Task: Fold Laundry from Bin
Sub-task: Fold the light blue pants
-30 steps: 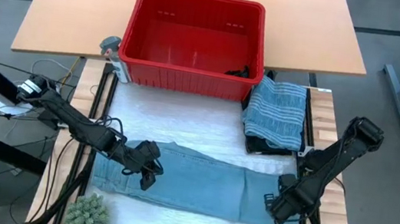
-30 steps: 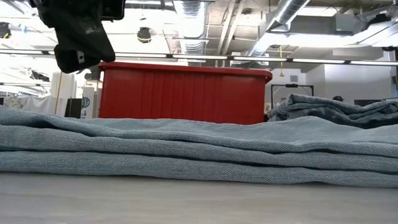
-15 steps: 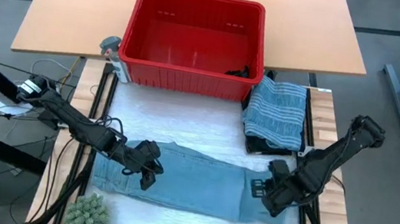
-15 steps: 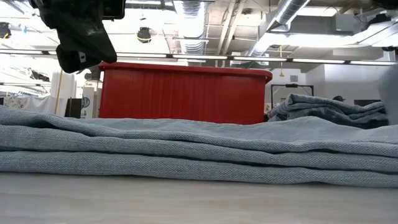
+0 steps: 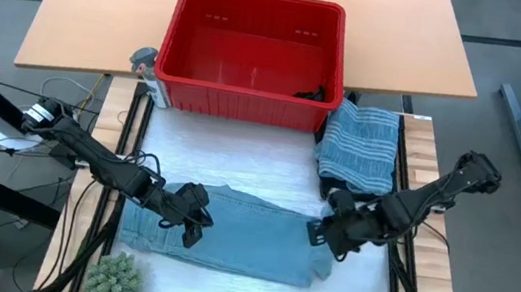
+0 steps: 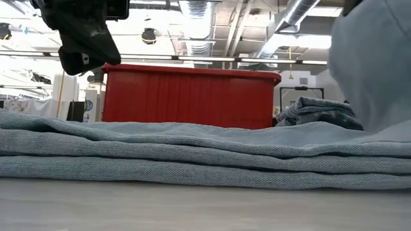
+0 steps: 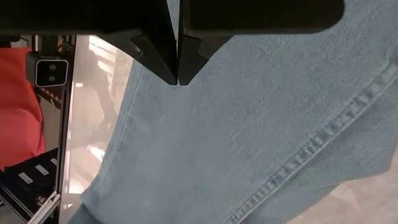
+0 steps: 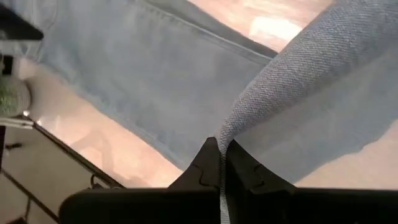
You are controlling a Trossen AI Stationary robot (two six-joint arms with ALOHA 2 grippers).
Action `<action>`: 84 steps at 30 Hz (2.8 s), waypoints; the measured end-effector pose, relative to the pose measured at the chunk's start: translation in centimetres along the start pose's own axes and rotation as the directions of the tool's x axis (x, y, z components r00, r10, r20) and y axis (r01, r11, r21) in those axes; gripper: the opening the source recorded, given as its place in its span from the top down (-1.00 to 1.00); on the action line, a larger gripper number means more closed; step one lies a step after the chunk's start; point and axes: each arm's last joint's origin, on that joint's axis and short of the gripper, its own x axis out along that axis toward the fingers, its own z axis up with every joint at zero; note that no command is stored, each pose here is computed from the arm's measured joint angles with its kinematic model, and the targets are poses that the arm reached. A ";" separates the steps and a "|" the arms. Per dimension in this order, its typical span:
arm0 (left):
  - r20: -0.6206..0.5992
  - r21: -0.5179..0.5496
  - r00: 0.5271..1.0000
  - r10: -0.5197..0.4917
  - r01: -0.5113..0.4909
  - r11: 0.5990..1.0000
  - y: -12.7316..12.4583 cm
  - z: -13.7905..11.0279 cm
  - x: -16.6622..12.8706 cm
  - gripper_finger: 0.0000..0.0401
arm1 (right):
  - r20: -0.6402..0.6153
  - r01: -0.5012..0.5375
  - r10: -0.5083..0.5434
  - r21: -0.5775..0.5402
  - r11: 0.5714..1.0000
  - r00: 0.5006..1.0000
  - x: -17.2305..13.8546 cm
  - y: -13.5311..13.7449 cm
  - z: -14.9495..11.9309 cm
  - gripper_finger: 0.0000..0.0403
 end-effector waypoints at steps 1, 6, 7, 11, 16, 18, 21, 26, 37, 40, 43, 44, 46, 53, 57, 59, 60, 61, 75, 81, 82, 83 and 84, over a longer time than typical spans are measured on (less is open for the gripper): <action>0.001 0.000 1.000 0.001 -0.001 1.000 0.0 0.0 0.0 1.00 | -0.002 -0.007 0.007 -0.015 1.000 1.000 0.2 0.2 0.2 0.88; 0.009 0.000 1.000 0.005 -0.005 1.000 0.0 0.0 0.0 1.00 | -0.090 -0.019 0.008 -0.125 0.992 0.996 2.8 1.8 0.0 0.88; 0.009 0.000 1.000 0.005 -0.005 1.000 0.0 0.0 0.0 1.00 | -0.111 -0.011 -0.004 -0.141 0.990 0.994 3.5 2.0 0.0 0.88; 0.014 0.000 1.000 0.008 -0.008 1.000 0.0 0.1 0.0 1.00 | -0.180 0.001 -0.035 -0.186 0.983 0.983 6.0 2.8 -0.3 0.88; 0.016 0.000 1.000 0.010 -0.010 1.000 0.0 0.1 0.0 1.00 | -0.200 -0.080 0.038 -0.208 0.975 0.979 8.0 4.3 -0.5 0.88; 0.022 -0.001 1.000 0.015 -0.015 1.000 0.0 0.1 0.0 1.00 | -0.198 -0.122 0.081 -0.207 0.971 0.977 8.4 4.8 -0.4 0.88; 0.030 -0.001 0.999 0.022 -0.022 1.000 0.1 0.1 0.0 1.00 | -0.194 -0.153 0.113 -0.203 0.967 0.974 8.6 5.2 -0.2 0.88; 0.049 0.000 0.998 0.037 -0.037 0.999 0.1 0.2 0.0 1.00 | -0.158 -0.116 0.086 -0.197 0.973 0.984 9.4 5.1 0.3 0.77; 0.060 0.006 0.997 0.039 -0.040 0.999 0.1 0.2 0.0 1.00 | -0.130 -0.149 0.123 -0.218 0.965 0.984 10.1 5.6 1.6 0.63; 0.066 0.006 0.997 0.044 -0.045 0.999 0.1 0.2 0.0 1.00 | -0.129 -0.185 0.157 -0.252 0.950 0.979 10.1 6.0 1.7 0.62; 0.067 0.005 0.997 0.045 -0.045 0.999 0.1 0.2 0.0 1.00 | -0.127 -0.219 0.189 -0.286 0.933 0.974 10.0 6.3 1.7 0.62; 0.067 0.005 0.997 0.045 -0.045 0.999 0.1 0.2 0.0 1.00 | -0.126 -0.220 0.191 -0.288 0.932 0.973 10.0 6.3 1.8 0.62; 0.067 0.005 0.997 0.045 -0.046 0.999 0.1 0.2 0.0 1.00 | -0.123 -0.203 0.175 -0.286 0.936 0.977 10.1 6.1 1.9 0.62; 0.066 0.005 0.997 0.045 -0.046 0.999 0.1 0.2 0.0 1.00 | -0.145 -0.009 -0.024 -0.225 0.974 0.989 9.6 4.1 -0.7 0.61; 0.066 0.012 0.997 0.046 -0.047 0.999 0.1 0.2 0.0 1.00 | -0.152 0.166 -0.196 -0.188 0.968 0.969 8.7 2.1 -3.5 0.54; 0.066 0.023 0.997 0.045 -0.047 0.999 0.1 0.2 0.0 1.00 | -0.173 0.251 -0.280 -0.173 0.952 0.944 8.0 1.1 -4.8 0.42; 0.066 0.027 0.997 0.045 -0.047 0.999 0.1 0.2 0.0 1.00 | -0.182 0.293 -0.320 -0.162 0.942 0.930 7.7 0.6 -5.5 0.33; 0.066 0.028 0.997 0.045 -0.047 0.998 0.1 0.2 0.0 1.00 | -0.186 0.330 -0.354 -0.145 0.933 0.917 7.4 0.1 -6.1 0.23; 0.053 0.023 0.998 0.031 -0.032 0.999 0.0 0.2 0.0 1.00 | -0.170 0.279 -0.249 0.185 0.942 0.953 8.3 -5.1 -9.9 -0.57; 0.046 0.015 0.999 0.025 -0.026 1.000 0.0 0.2 0.0 1.00 | -0.175 0.247 -0.210 0.231 0.941 0.962 10.9 -7.2 -9.5 -0.58; 0.046 0.014 0.999 0.025 -0.026 1.000 0.0 0.2 0.0 1.00 | -0.176 0.244 -0.205 0.238 0.940 0.963 11.3 -7.3 -9.4 -0.58; 0.045 0.013 0.999 0.025 -0.026 1.000 0.0 0.2 0.0 1.00 | -0.180 0.236 -0.195 0.244 0.941 0.964 11.7 -7.4 -9.4 -0.58; 0.045 0.008 0.999 0.025 -0.026 1.000 0.0 0.2 0.0 1.00 | -0.186 0.220 -0.177 0.248 0.943 0.966 12.1 -7.5 -9.3 -0.58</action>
